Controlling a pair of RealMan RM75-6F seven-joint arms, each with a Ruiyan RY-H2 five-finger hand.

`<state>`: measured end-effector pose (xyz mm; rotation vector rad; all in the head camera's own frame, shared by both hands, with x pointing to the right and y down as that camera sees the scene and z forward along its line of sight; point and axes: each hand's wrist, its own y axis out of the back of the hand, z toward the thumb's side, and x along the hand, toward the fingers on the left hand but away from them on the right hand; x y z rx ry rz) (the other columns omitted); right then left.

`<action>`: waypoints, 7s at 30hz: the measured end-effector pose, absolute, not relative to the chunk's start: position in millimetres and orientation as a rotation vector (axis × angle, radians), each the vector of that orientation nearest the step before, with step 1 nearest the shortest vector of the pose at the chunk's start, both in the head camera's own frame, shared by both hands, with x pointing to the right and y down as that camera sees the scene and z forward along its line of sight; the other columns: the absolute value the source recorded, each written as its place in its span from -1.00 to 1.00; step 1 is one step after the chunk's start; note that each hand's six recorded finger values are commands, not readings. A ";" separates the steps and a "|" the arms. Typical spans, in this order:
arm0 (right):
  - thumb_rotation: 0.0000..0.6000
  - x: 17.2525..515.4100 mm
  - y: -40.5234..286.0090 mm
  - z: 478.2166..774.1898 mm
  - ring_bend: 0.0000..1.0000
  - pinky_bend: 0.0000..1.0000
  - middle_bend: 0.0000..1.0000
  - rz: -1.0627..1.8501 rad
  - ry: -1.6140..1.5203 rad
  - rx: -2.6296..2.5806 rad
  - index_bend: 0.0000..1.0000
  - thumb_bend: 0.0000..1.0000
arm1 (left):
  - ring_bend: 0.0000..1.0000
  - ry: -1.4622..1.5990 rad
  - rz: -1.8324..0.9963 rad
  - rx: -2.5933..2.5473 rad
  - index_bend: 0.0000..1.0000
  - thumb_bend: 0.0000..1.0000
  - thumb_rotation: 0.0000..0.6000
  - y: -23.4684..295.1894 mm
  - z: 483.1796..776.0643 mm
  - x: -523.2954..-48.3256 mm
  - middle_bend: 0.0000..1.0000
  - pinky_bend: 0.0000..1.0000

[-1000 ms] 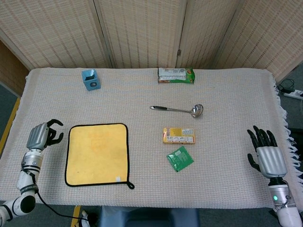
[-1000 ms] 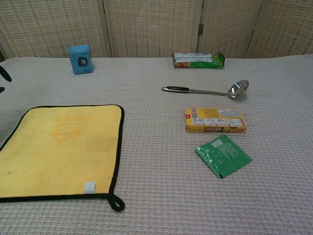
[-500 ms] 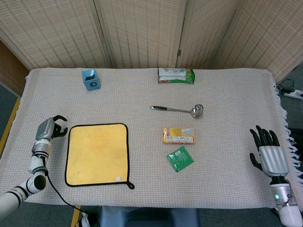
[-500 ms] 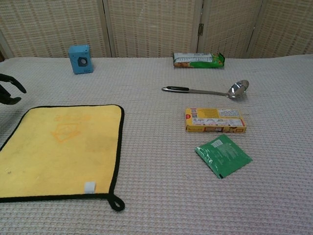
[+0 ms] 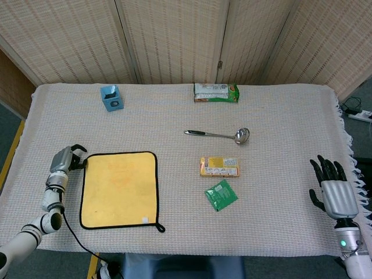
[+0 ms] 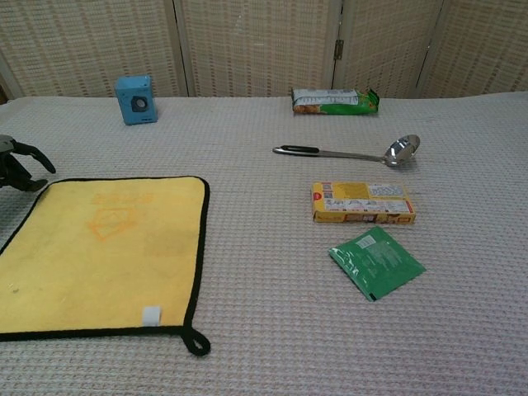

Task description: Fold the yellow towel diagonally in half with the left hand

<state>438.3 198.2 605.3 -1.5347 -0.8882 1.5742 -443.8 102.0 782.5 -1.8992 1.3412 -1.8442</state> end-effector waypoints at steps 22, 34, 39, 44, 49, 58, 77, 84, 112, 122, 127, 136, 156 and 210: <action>1.00 439.1 198.6 604.7 -1.00 -1.00 -1.00 1.573 -0.893 -1.530 -1.00 -0.02 | 1.00 1.305 -1.847 -1.899 0.05 -0.07 1.00 111.4 792.6 -448.6 1.00 1.00; 1.00 438.8 199.4 602.1 -1.00 -1.00 -1.00 1.565 -0.895 -1.533 -1.00 -0.02 | 1.00 1.323 -1.792 -1.937 0.13 -0.06 1.00 112.5 792.6 -431.5 1.00 1.00; 1.00 438.5 200.1 603.0 -1.00 -1.00 -1.00 1.567 -0.889 -1.541 -1.00 -0.02 | 1.00 1.333 -1.764 -1.934 0.20 -0.04 1.00 109.2 789.5 -427.4 1.00 1.00; 1.00 437.1 200.4 602.0 -1.00 -1.00 -1.00 1.560 -0.890 -1.544 -1.00 -0.02 | 1.00 1.332 -1.719 -1.934 0.25 -0.03 1.00 108.0 783.5 -421.5 1.00 1.00; 1.00 434.7 201.7 599.5 -1.00 -1.00 -1.00 1.545 -0.892 -1.554 -1.00 -0.02 | 1.00 1.318 -1.662 -1.958 0.26 -0.02 1.00 112.3 774.7 -409.7 1.00 1.00; 1.00 427.3 206.7 592.1 -1.00 -1.00 -1.00 1.498 -0.887 -1.591 -1.00 -0.02 | 1.00 1.264 -1.533 -1.999 0.26 -0.01 1.00 132.7 741.6 -373.6 1.00 1.00; 1.00 416.4 212.5 580.8 -1.00 -1.00 -1.00 1.417 -0.879 -1.669 -1.00 -0.02 | 1.00 1.128 -1.464 -2.029 0.26 -0.01 1.00 197.5 697.9 -307.4 1.00 1.00; 1.00 416.1 214.0 578.5 -1.00 -1.00 -1.00 1.407 -0.877 -1.685 -1.00 -0.02 | 1.00 1.076 -1.444 -2.074 0.26 -0.01 1.00 215.1 700.9 -284.5 1.00 1.00; 1.00 418.6 211.3 578.4 -1.00 -1.00 -1.00 1.415 -0.890 -1.677 -1.00 -0.02 | 1.00 0.974 -1.365 -2.169 0.26 -0.01 1.00 239.7 694.2 -255.3 1.00 1.00; 1.00 418.4 211.9 576.3 -1.00 -1.00 -1.00 1.408 -0.893 -1.676 -1.00 -0.02 | 1.00 0.915 -1.365 -2.201 0.26 -0.01 1.00 255.3 692.2 -250.3 1.00 1.00; 1.00 418.8 211.7 575.9 -1.00 -1.00 -1.00 1.407 -0.895 -1.675 -1.00 -0.02 | 1.00 0.882 -1.370 -2.227 0.26 -0.01 1.00 265.5 693.4 -246.4 1.00 1.00; 1.00 418.6 211.7 575.9 -1.00 -1.00 -1.00 1.407 -0.894 -1.674 -1.00 -0.02 | 1.00 0.880 -1.355 -2.252 0.26 -0.01 1.00 268.8 695.9 -240.3 1.00 1.00; 1.00 417.5 212.8 574.0 -1.00 -1.00 -1.00 1.398 -0.894 -1.678 -1.00 -0.02 | 1.00 0.860 -1.354 -2.266 -0.15 -0.01 1.00 275.1 699.3 -233.3 1.00 1.00; 1.00 419.5 214.3 556.0 -1.00 -1.00 -1.00 1.346 -0.945 -1.675 -1.00 -0.02 | 1.00 0.922 -1.334 -2.151 -0.57 -0.32 1.00 263.9 717.7 -264.4 1.00 1.00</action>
